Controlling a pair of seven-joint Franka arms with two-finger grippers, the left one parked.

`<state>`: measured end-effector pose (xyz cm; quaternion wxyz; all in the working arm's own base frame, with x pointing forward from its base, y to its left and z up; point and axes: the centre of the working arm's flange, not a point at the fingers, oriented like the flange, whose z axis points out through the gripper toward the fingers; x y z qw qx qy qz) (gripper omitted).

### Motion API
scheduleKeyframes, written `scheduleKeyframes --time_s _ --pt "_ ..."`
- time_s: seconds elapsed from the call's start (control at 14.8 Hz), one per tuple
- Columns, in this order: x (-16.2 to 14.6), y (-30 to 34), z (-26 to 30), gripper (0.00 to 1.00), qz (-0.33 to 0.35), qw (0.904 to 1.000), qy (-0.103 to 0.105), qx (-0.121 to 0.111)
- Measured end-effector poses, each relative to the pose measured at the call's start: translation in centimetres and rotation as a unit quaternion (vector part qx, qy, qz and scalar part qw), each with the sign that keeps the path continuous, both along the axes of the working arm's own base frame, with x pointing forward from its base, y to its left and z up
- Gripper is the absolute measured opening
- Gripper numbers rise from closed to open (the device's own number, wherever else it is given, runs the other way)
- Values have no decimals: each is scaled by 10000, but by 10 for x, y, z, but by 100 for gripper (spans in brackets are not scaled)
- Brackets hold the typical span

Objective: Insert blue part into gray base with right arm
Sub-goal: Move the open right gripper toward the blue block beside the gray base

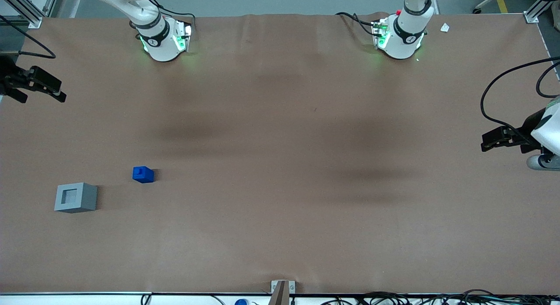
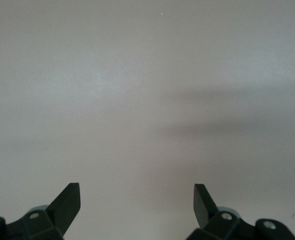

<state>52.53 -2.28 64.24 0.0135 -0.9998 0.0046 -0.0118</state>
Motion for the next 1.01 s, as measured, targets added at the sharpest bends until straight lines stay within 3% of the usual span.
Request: scheduleKeyframes --time_s 0.54,1.01 --pt "2 2 -3 100 12 10000 -3 -4" --pt "24 3 -40 100 0 9998 207 -43"
